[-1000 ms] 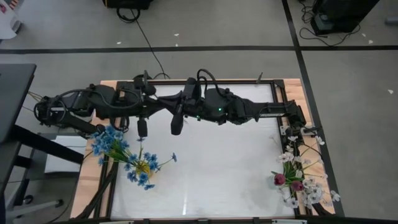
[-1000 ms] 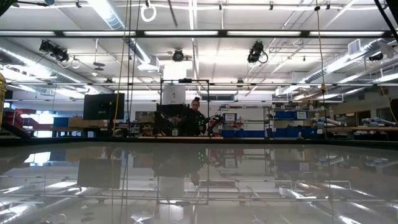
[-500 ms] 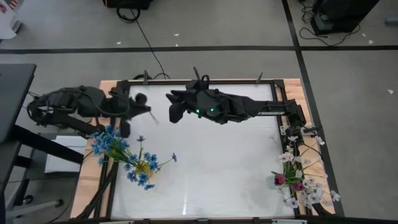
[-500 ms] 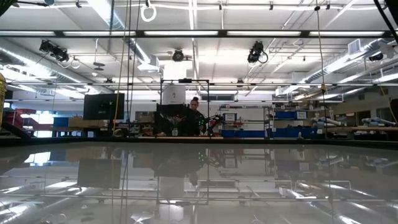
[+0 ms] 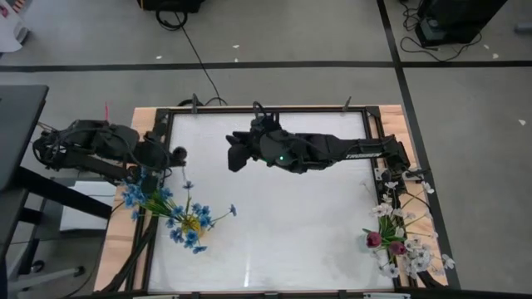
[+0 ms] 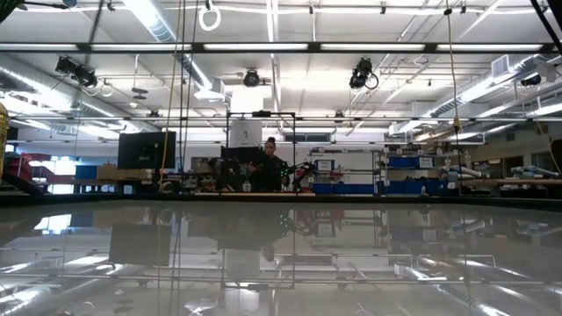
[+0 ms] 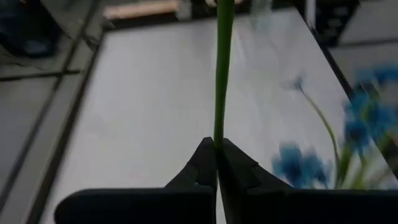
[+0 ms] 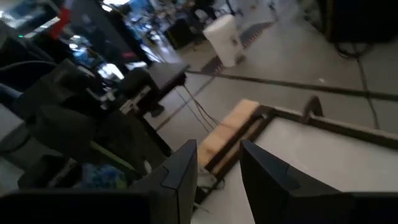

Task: Sort flowers into vase by color
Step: Put the black tulip into the yellow vase

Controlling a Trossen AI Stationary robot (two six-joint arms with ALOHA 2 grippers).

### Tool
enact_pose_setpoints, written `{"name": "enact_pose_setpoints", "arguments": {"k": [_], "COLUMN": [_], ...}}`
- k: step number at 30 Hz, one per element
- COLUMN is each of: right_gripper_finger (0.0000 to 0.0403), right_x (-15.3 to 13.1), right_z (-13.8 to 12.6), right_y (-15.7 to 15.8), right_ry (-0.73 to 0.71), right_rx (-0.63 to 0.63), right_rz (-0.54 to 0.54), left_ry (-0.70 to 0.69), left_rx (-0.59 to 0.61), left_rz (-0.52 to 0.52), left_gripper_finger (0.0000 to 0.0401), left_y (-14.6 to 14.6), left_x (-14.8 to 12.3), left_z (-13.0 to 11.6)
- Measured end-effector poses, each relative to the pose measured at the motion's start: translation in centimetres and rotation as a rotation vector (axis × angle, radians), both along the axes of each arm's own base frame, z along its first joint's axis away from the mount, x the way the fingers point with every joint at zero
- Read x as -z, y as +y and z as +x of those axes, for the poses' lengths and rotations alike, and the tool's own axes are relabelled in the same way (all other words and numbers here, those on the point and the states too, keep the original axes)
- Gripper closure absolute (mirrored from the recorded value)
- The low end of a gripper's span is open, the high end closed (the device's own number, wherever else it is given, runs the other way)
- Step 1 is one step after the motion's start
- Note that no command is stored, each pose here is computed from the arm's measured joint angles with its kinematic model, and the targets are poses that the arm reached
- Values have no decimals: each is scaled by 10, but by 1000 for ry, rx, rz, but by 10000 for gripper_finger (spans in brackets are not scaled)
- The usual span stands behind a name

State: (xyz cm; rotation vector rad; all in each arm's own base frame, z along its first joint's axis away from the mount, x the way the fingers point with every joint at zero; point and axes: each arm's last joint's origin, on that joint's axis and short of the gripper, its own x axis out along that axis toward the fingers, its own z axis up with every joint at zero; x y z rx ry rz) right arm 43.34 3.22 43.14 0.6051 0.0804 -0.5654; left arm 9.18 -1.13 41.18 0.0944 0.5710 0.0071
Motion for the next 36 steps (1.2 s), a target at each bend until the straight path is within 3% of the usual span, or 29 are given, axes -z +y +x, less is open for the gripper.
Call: {"name": "enact_pose_setpoints", "arguments": {"k": [5, 12, 22, 29, 36], "right_gripper_finger": [274, 274, 274, 274, 274], "right_x": [8, 13, 13, 13, 12], "right_z": [-5, -12, -14, -15, -14], "right_y": [17, 39, 49, 50, 50], "right_ry": [32, 38, 23, 9, 1], "right_rx": [75, 148, 151, 155, 153], "right_rz": [37, 54, 70, 89, 93], "left_ry": [63, -81, -181, -285, -259], "left_rx": [100, 284, 694, 797, 887], "left_rz": [-22, -43, -65, -87, -119], "left_gripper_finger": [397, 397, 397, 397, 397], "left_y": [-1, -6, -17, -20, -24], "left_x": [17, 12, 5, -4, 3], "left_z": [-12, -15, -19, -17, -14]}}
